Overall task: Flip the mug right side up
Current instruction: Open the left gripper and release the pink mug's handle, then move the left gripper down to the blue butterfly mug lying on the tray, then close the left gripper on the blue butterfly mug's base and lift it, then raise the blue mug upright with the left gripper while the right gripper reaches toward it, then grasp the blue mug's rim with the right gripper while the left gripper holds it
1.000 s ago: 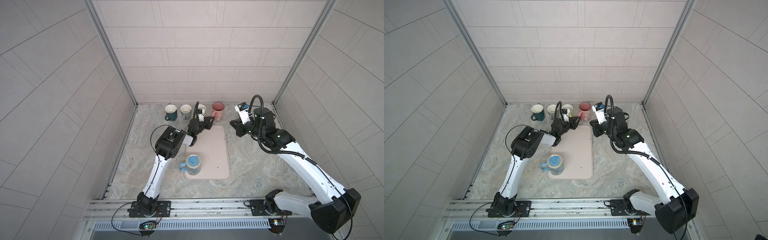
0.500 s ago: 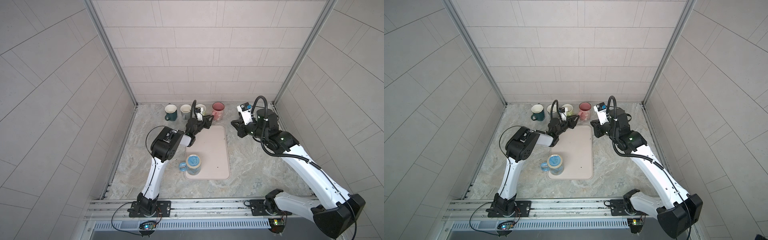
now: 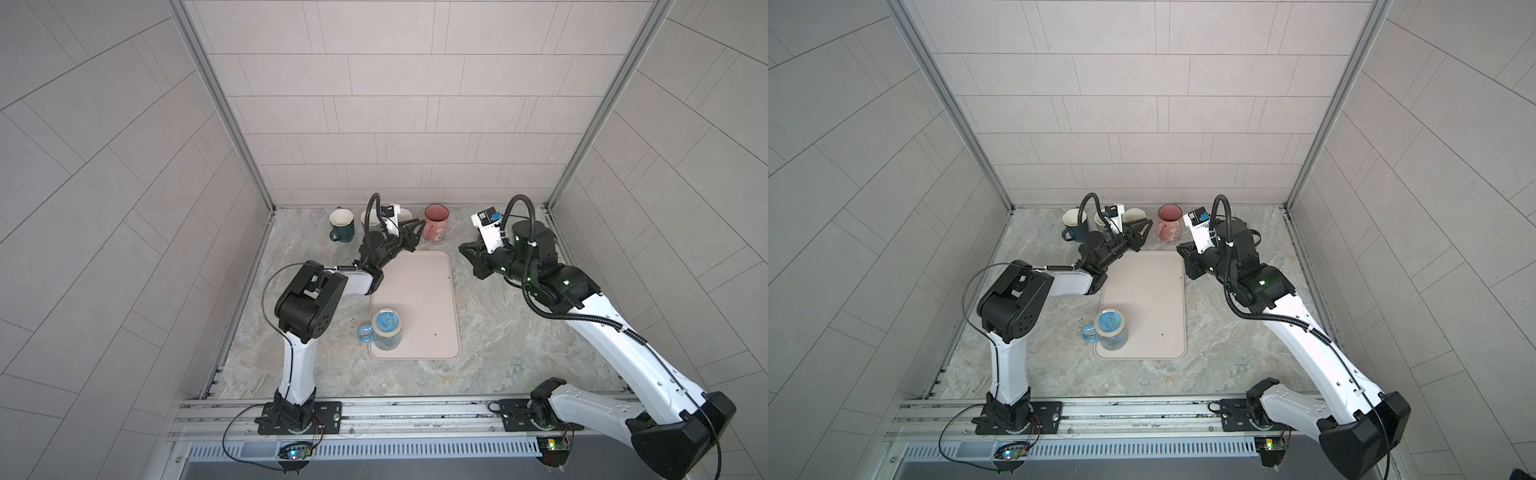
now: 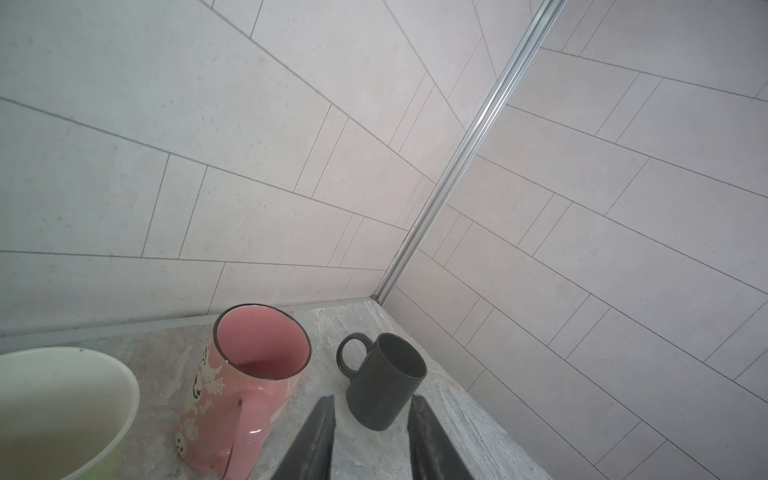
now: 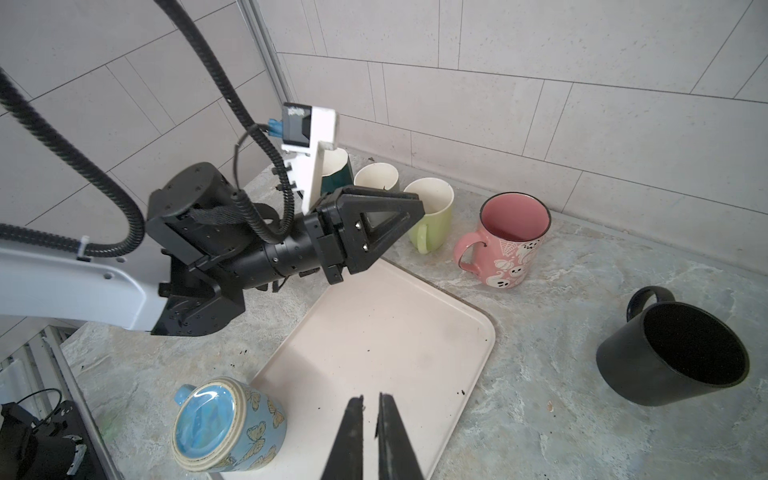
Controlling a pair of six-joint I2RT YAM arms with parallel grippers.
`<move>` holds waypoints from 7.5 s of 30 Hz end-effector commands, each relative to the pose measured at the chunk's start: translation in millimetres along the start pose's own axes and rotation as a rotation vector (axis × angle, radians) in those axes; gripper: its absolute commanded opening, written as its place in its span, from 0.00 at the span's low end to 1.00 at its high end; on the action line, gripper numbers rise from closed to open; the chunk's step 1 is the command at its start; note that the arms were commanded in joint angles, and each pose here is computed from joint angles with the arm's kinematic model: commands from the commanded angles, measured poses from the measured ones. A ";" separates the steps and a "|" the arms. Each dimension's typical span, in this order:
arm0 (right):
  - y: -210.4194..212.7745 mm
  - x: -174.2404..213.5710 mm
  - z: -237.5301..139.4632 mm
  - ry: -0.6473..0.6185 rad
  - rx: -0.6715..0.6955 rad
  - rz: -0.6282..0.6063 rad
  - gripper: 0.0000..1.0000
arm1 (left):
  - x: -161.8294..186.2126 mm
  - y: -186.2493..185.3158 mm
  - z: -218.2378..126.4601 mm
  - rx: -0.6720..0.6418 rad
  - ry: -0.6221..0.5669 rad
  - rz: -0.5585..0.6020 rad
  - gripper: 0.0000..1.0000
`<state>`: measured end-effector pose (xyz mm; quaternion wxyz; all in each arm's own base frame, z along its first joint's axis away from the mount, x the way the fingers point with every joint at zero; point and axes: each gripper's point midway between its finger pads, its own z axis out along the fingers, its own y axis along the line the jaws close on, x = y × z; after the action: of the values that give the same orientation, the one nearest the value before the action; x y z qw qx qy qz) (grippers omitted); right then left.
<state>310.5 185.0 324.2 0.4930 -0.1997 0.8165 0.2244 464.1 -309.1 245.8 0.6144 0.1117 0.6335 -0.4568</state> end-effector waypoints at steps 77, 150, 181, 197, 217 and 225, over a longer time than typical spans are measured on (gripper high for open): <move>32.0 68.9 85.2 0.308 -0.140 0.071 0.10 | 114.7 -18.6 -319.2 -1.083 0.741 -1.620 0.53; 9.6 57.4 59.1 0.329 -0.020 0.061 0.00 | -17.6 -44.1 -140.1 -0.327 0.474 -0.750 0.00; 100.3 -51.7 49.0 0.102 -0.579 0.577 0.19 | -109.1 -118.4 -134.5 -0.090 -0.163 0.256 0.00; 107.6 -51.8 62.4 0.122 -0.632 0.653 0.31 | -104.1 -128.2 -128.6 -0.123 -0.232 0.337 0.00; 110.1 -44.8 81.9 0.144 -0.630 0.675 0.36 | -101.0 -143.0 -123.4 -0.068 -0.262 0.315 0.00; 112.3 -42.4 92.2 0.154 -0.634 0.689 0.37 | -100.8 -149.6 -123.9 -0.046 -0.266 0.314 0.00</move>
<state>332.0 327.3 344.8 0.2523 -0.0794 0.7603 0.5934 316.4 -268.7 305.5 0.6909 0.1550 0.6370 -0.3046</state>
